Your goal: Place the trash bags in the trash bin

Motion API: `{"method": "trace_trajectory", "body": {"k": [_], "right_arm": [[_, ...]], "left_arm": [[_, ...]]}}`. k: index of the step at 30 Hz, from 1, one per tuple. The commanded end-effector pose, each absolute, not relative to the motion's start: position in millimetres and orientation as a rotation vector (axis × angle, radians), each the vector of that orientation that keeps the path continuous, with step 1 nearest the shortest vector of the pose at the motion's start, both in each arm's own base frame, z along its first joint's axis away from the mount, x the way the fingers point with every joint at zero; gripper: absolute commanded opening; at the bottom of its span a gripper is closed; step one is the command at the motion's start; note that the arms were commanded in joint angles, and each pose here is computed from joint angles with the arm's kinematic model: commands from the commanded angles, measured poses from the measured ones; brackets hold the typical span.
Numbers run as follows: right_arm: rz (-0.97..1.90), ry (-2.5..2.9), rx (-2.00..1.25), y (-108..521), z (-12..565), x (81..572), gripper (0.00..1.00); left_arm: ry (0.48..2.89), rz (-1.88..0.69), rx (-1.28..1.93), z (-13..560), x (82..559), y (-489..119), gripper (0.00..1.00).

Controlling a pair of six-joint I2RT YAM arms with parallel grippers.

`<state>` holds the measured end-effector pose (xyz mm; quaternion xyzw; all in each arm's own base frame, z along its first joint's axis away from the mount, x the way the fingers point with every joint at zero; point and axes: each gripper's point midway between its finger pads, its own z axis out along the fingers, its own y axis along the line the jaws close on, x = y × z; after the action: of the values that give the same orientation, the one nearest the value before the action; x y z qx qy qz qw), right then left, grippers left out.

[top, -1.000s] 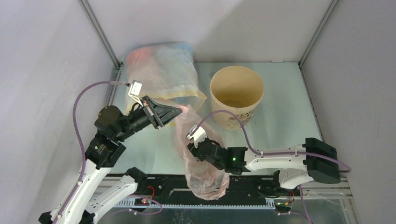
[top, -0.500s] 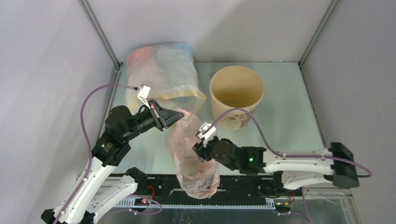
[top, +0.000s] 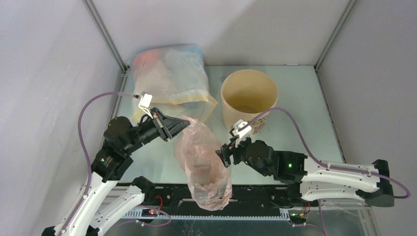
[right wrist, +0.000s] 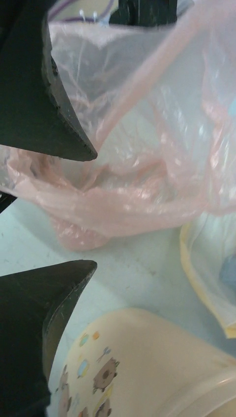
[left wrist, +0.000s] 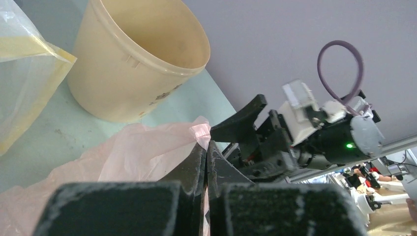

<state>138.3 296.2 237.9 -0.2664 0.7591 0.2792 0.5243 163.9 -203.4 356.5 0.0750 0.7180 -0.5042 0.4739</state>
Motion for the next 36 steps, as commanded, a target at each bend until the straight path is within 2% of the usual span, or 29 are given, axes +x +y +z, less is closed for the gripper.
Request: {"method": "trace_trajectory", "body": {"k": [1,4,6,7,10,11,12,20,25,27,29,30,32,34,35,36], "right_arm": [[0.575,1.936,-0.615,287.2,208.6,150.0,0.74],[0.581,1.967,-0.642,296.9,195.8,151.1,0.68],[0.598,1.968,-0.661,306.6,191.8,151.6,0.59],[0.6,1.972,-0.666,309.7,189.0,152.2,0.51],[0.595,1.987,-0.636,310.1,185.6,158.0,0.13],[0.584,1.996,-0.606,306.1,185.8,162.2,0.04],[0.577,1.998,-0.569,301.3,188.7,167.1,0.0],[0.586,1.882,-0.414,252.4,257.0,192.3,0.0],[0.594,1.897,-0.448,242.9,260.9,183.4,0.0],[0.591,1.94,-0.482,243.3,249.3,176.9,0.04],[0.575,1.972,-0.511,245.3,238.3,172.3,0.14],[0.567,1.986,-0.525,246.8,232.2,169.9,0.2],[0.554,2.011,-0.556,252.7,219.7,165.7,0.23],[0.55,2.031,-0.577,258.2,211.5,162.2,0.3],[0.545,2.038,-0.588,260.6,207.9,160.8,0.35],[0.543,2.044,-0.595,262.5,205.4,158.9,0.45]], "left_arm": [[1.69,-1.221,0.207,377.3,158.9,-198.6,0.02],[1.692,-1.228,0.206,377.5,158.4,-199.1,0.02],[1.692,-1.231,0.204,378.3,158.2,-199.2,0.02],[1.691,-1.233,0.204,378.9,157.9,-199.2,0.02],[1.685,-1.233,0.207,381.8,157.4,-199.2,0.02],[1.68,-1.231,0.209,383.7,157.4,-198.7,0.02],[1.678,-1.224,0.21,385.2,158.2,-198.2,0.02],[1.646,-1.158,0.22,414.0,159.4,-189.7,0.01],[1.645,-1.13,0.215,409.8,158.5,-184.9,0.01],[1.669,-1.114,0.206,395.0,160.5,-183.8,0.01],[1.71,-1.088,0.194,372.7,164.5,-183.0,0.02],[1.733,-1.07,0.185,360.5,166.8,-181.7,0.03],[1.782,-1.021,0.162,335.0,171.0,-177.1,0.09],[1.836,-0.944,0.119,311.8,176.3,-167.5,0.23],[1.86,-0.891,0.088,302.9,179.3,-159.8,0.31],[1.877,-0.842,0.058,296.6,181.4,-151.9,0.39]]}}
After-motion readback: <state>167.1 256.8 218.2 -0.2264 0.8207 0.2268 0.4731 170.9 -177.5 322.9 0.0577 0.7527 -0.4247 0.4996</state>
